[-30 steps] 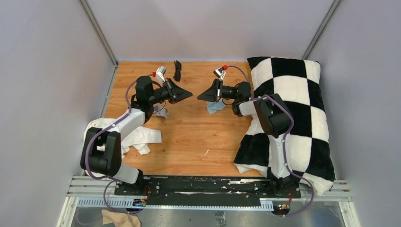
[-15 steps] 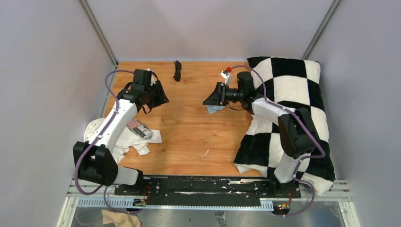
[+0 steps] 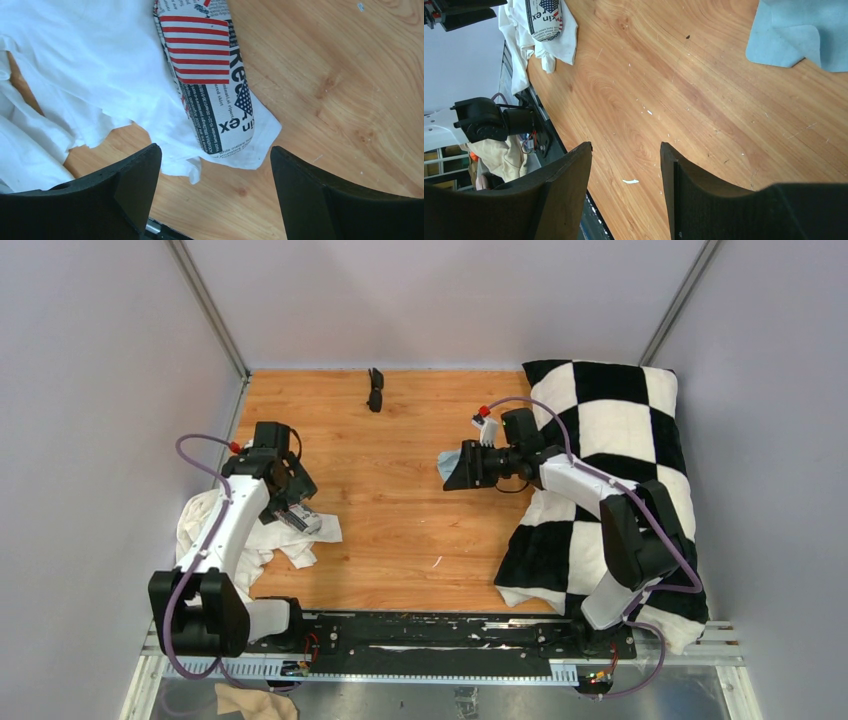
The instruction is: Organize the sunglasses
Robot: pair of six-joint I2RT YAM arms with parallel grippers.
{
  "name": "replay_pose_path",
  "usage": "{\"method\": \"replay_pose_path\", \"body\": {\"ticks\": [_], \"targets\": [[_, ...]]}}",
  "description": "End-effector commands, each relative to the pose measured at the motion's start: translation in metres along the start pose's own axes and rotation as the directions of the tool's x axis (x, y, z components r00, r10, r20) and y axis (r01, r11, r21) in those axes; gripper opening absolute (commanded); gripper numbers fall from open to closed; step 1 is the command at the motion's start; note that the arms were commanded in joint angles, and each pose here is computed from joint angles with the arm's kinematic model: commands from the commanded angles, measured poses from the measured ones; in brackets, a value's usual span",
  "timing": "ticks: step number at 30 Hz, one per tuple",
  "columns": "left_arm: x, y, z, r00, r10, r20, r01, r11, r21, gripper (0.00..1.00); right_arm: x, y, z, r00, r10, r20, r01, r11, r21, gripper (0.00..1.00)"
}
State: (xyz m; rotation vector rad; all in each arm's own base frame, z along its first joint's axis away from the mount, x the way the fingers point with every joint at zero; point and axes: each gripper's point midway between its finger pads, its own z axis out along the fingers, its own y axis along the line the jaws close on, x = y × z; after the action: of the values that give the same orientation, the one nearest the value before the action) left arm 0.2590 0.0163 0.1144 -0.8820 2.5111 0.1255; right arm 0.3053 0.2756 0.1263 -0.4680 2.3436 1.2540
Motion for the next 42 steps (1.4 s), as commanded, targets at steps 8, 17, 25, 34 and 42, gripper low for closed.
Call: {"method": "replay_pose_path", "body": {"ticks": [8, 17, 25, 34, 42], "targets": [[0.010, 0.004, 0.042, 0.994, -0.014, -0.108, -0.001, 0.990, -0.144, 0.86, 0.013, 0.008, 0.008, 0.999, -0.020, -0.046, 0.019, 0.999, -0.026, 0.58], [0.012, -0.003, 0.062, 0.992, -0.014, -0.123, -0.004, 0.990, -0.142, 0.81, 0.014, 0.010, 0.007, 0.999, -0.024, -0.047, 0.023, 0.999, -0.029, 0.58], [0.011, -0.005, 0.070, 0.991, 0.020, -0.130, -0.037, 0.990, -0.134, 0.72, 0.018, 0.013, 0.012, 0.998, -0.023, -0.060, 0.021, 0.999, -0.035, 0.58], [0.011, -0.032, 0.063, 0.985, 0.102, -0.136, -0.106, 0.994, -0.025, 0.48, 0.017, 0.014, 0.012, 0.998, -0.023, -0.058, 0.022, 0.999, -0.031, 0.57], [0.041, -0.103, 0.050, 0.937, 0.323, -0.134, -0.309, 0.944, 0.118, 0.49, 0.020, 0.012, 0.011, 0.998, -0.017, -0.063, 0.016, 1.000, -0.014, 0.57]]}}
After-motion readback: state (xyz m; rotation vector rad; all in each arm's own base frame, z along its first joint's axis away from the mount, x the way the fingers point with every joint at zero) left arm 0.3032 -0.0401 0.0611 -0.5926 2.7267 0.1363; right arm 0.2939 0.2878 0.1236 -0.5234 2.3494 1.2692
